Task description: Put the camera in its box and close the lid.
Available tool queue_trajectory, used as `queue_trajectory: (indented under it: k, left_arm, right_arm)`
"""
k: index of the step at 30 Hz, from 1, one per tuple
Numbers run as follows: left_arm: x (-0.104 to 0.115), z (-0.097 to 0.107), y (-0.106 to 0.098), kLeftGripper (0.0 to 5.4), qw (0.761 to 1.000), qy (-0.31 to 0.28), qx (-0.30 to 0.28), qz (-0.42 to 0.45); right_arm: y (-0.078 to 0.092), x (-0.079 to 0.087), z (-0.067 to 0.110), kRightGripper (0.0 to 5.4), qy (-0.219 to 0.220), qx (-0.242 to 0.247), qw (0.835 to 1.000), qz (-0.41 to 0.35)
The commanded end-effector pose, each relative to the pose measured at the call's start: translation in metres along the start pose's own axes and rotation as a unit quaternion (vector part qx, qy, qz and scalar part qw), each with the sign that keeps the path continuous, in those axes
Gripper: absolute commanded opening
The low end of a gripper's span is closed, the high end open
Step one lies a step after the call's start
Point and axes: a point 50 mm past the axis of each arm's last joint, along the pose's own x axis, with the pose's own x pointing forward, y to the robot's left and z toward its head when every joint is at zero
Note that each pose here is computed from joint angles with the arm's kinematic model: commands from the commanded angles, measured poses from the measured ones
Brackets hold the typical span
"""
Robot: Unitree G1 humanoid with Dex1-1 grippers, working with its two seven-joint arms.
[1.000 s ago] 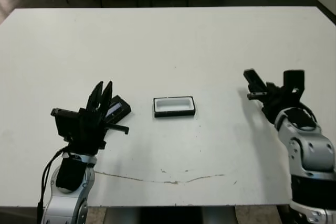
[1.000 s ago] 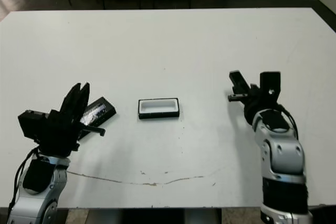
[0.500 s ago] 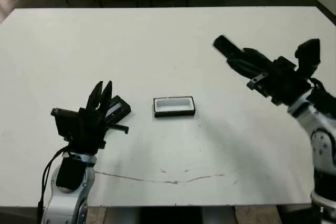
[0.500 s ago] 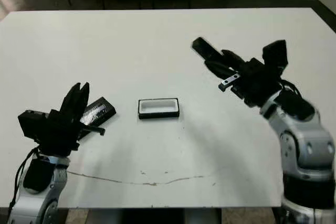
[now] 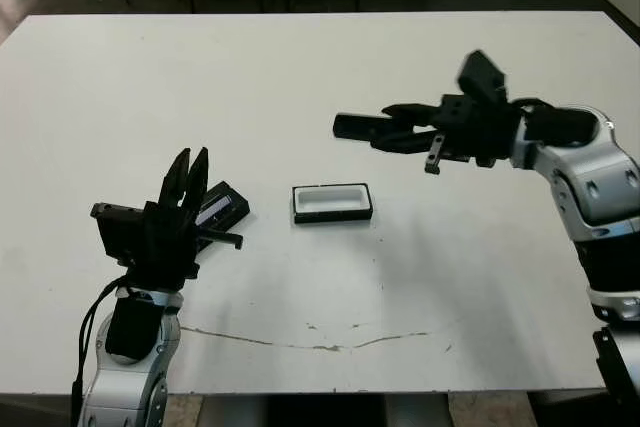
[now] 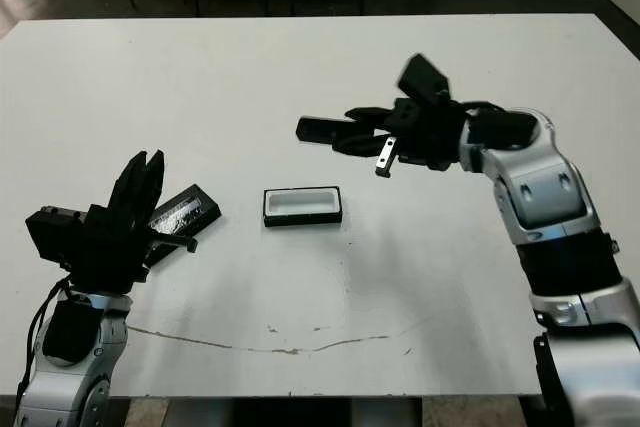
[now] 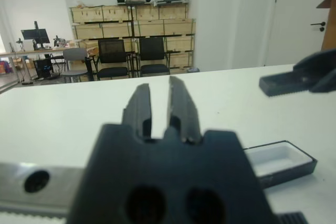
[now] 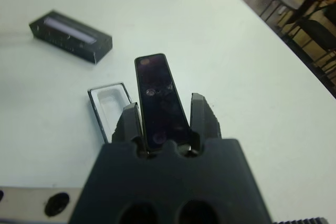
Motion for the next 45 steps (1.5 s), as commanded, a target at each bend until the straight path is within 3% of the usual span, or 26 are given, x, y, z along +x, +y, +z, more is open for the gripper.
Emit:
queue_trajectory:
  k: [1, 5, 17, 27, 45]
  left_arm:
    - [-0.003, -0.005, -0.001, 0.0, 1.0, 0.022, 0.007, 0.002]
    - [-0.003, -0.004, -0.003, 0.0, 1.0, 0.022, 0.005, 0.001]
    - [-0.005, -0.003, -0.005, 0.0, 1.0, 0.027, 0.0, 0.004]
    - [-0.005, -0.004, -0.009, 0.0, 0.999, 0.032, 0.003, -0.001]
    - [-0.005, -0.005, -0.008, 0.0, 0.999, 0.033, 0.003, 0.001]
  right_arm:
    - [0.001, 0.005, -0.001, 0.18, 0.027, -0.011, 0.999, 0.023]
    - [0.005, 0.009, 0.0, 0.18, 0.038, -0.004, 0.998, 0.059]
    - [0.007, 0.021, -0.024, 0.18, 0.083, 0.031, 0.987, 0.131]
    - [0.015, 0.029, -0.034, 0.18, 0.093, 0.0, 0.987, 0.131]
    - [0.015, 0.035, -0.042, 0.18, 0.109, 0.006, 0.985, 0.135]
